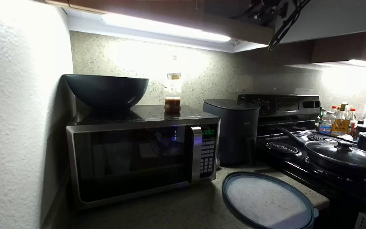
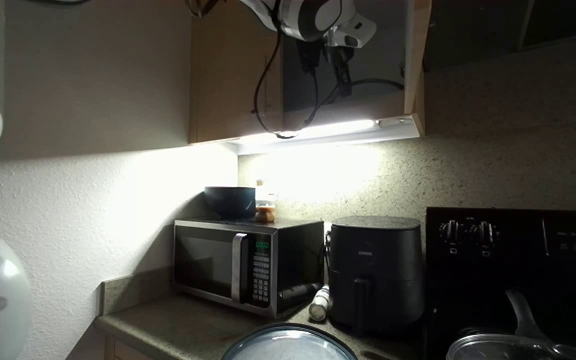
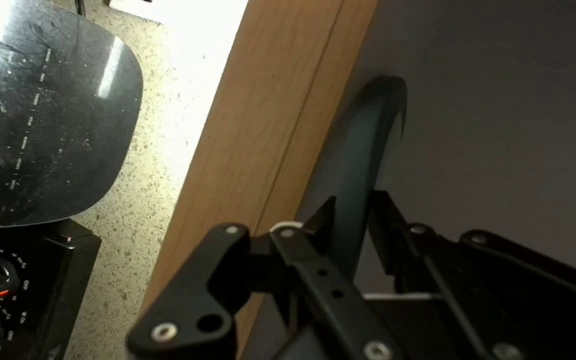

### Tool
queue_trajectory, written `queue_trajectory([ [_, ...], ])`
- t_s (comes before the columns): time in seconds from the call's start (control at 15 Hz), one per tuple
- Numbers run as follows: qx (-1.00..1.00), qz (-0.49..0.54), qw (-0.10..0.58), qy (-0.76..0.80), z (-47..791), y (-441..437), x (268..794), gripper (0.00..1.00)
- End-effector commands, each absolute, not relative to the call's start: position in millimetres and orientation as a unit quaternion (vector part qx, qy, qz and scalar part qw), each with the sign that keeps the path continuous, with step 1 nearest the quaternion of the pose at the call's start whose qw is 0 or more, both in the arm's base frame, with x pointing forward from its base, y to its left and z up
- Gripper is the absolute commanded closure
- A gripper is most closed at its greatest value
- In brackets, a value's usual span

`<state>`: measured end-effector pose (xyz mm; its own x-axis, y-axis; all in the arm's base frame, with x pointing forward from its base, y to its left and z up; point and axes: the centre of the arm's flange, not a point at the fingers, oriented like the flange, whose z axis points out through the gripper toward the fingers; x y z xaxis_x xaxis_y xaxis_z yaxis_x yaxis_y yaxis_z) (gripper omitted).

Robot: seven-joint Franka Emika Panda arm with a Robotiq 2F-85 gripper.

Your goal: Pick up the lid from the cabinet and put it on the counter

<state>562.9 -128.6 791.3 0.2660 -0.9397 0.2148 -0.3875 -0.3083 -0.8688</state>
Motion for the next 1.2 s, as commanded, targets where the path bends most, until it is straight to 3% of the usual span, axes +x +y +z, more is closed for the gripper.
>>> queue_trajectory([
  [0.0,-0.727,-0.371,0.364,0.449,790,-110,546,0.92],
  [0.8,-0.752,-0.362,0.434,0.339,794,-66,405,0.91],
  [1.0,-0.735,-0.358,0.472,0.331,798,-74,392,0.92],
  [1.13,-0.739,-0.361,0.452,0.345,811,-72,404,0.92],
])
